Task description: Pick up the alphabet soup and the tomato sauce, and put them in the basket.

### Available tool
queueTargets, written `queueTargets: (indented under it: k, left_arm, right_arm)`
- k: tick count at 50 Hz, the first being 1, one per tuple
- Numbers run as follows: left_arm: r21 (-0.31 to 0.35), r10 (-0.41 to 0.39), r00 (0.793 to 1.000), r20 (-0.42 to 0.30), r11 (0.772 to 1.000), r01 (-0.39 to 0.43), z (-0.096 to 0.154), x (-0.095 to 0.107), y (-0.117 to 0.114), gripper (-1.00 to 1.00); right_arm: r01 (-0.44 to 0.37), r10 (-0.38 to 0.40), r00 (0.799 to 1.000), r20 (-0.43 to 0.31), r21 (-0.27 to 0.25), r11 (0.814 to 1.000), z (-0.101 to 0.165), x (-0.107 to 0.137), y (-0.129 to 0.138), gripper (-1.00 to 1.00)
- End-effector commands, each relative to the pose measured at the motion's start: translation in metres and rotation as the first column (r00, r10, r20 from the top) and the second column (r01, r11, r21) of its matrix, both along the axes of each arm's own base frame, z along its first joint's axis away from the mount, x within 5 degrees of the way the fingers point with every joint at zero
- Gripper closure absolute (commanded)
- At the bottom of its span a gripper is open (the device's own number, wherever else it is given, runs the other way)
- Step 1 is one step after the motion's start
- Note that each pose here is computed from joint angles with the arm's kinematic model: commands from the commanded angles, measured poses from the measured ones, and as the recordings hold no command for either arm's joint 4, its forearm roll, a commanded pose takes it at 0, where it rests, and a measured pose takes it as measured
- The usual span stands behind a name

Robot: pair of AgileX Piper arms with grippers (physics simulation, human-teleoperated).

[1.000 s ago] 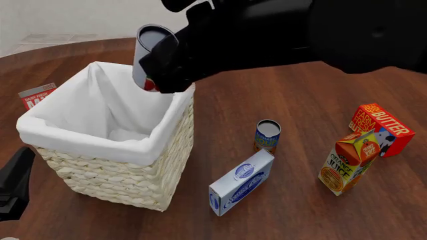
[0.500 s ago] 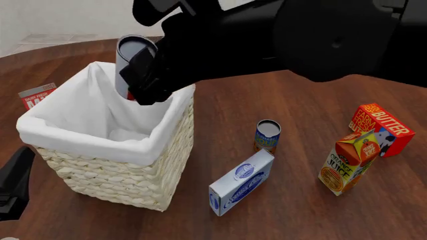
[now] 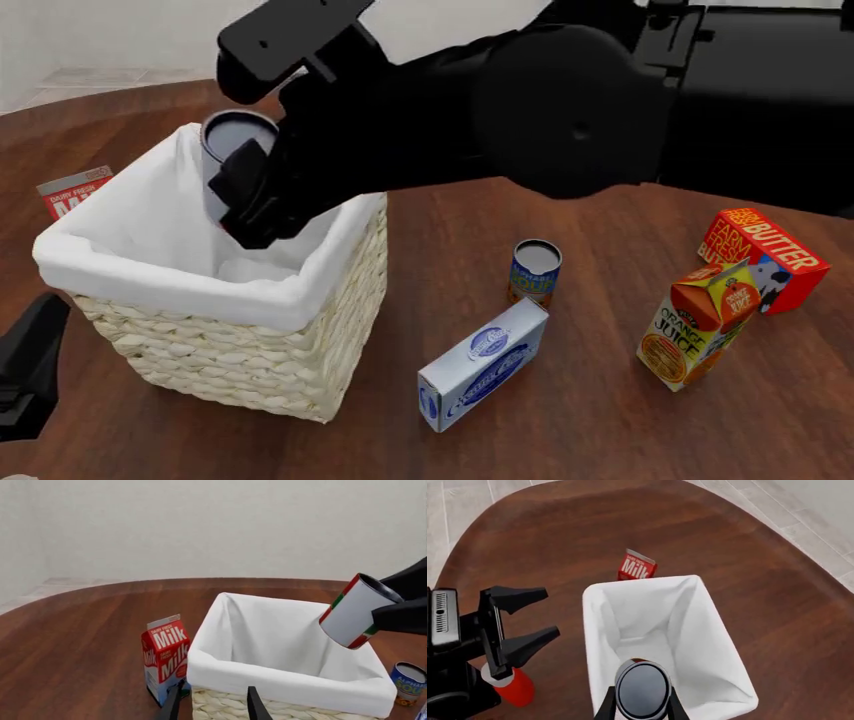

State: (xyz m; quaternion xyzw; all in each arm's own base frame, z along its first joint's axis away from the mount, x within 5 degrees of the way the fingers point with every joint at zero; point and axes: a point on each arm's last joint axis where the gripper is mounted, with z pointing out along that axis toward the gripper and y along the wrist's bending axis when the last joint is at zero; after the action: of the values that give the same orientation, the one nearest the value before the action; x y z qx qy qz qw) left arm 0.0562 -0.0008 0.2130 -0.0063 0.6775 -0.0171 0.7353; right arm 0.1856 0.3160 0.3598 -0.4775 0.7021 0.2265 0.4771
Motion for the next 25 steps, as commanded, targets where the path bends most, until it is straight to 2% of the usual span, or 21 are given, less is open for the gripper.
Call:
queueTargets:
  k: [1, 10, 23, 24, 25]
  left_arm:
    - [-0.009, -0.002, 1.0, -0.002, 1.0, 0.002, 0.0, 0.0, 0.0, -1.0]
    - [-0.019, -0.004, 1.0, -0.001, 1.0, 0.004, 0.0, 0.0, 0.0, -1.0]
    - [-0.022, -0.003, 1.0, 0.001, 1.0, 0.003, 0.0, 0.0, 0.0, -1.0]
    - [-0.022, -0.003, 1.0, 0.002, 1.0, 0.003, 0.0, 0.0, 0.0, -1.0]
    - [-0.022, -0.003, 1.0, 0.002, 1.0, 0.003, 0.0, 0.0, 0.0, -1.0]
  right_arm:
    - [-0.008, 0.008, 1.0, -0.017, -0.01, 1.0, -0.01, 0.001, 0.012, 1.0]
    - [-0.011, 0.01, 1.0, -0.02, -0.039, 0.999, -0.022, 0.007, 0.019, 1.0]
    - [-0.009, 0.008, 1.0, -0.022, -0.046, 0.999, -0.021, 0.009, 0.02, 1.0]
    - [-0.008, 0.007, 1.0, -0.019, -0.046, 0.999, -0.021, 0.009, 0.02, -1.0]
    - [-0.009, 0.008, 1.0, -0.018, -0.047, 0.999, -0.021, 0.009, 0.02, -1.0]
